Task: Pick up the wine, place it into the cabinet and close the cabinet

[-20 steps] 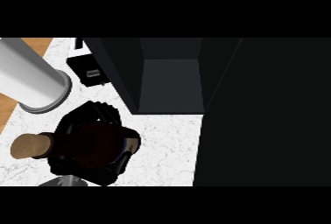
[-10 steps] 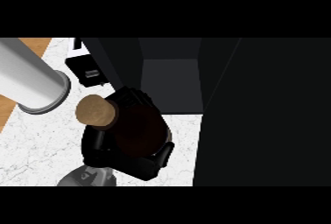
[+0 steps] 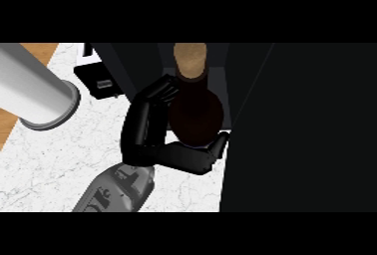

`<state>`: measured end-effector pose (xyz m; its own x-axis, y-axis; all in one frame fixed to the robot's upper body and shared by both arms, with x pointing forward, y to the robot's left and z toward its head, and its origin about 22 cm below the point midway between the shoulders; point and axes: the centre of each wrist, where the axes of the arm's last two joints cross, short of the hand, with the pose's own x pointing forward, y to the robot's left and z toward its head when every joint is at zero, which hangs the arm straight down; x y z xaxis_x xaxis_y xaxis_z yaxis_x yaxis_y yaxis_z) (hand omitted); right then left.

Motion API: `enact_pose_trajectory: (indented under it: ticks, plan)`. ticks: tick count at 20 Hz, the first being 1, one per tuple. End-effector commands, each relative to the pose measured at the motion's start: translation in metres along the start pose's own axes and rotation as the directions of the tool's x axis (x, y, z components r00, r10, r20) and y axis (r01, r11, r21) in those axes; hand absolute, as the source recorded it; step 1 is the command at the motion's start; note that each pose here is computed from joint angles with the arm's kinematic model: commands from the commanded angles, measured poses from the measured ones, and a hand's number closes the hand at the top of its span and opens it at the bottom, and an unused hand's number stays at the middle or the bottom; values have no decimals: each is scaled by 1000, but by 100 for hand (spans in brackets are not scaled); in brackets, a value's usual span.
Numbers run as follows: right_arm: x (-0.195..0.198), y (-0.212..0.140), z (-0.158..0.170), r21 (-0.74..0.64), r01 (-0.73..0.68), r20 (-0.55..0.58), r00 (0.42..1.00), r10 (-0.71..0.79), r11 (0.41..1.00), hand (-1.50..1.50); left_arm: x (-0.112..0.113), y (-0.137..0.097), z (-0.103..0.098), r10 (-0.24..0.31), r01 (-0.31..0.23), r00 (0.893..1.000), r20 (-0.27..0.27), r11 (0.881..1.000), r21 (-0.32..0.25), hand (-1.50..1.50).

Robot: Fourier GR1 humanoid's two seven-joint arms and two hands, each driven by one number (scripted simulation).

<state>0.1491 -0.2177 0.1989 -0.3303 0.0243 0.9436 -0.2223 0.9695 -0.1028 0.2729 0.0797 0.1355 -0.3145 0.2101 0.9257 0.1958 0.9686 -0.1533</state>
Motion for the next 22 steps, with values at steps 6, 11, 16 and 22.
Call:
enact_pose_trajectory:
  ticks: [6,11,16,22]
  plan:
    - [17,-2,27,43,34,37,999,-36,998,-150,-7,-22,-27,-76,75,997,33,997,32,150]
    - [15,-5,11,33,24,39,999,-25,999,-150,-23,-22,-9,-28,28,1000,-6,998,61,150]
    - [12,-5,19,14,22,56,998,-23,1000,-150,-48,-7,-2,-8,8,1000,2,995,100,150]
    - [27,-1,27,27,15,51,999,-17,1000,-150,-76,-10,5,-41,42,999,-19,994,98,150]
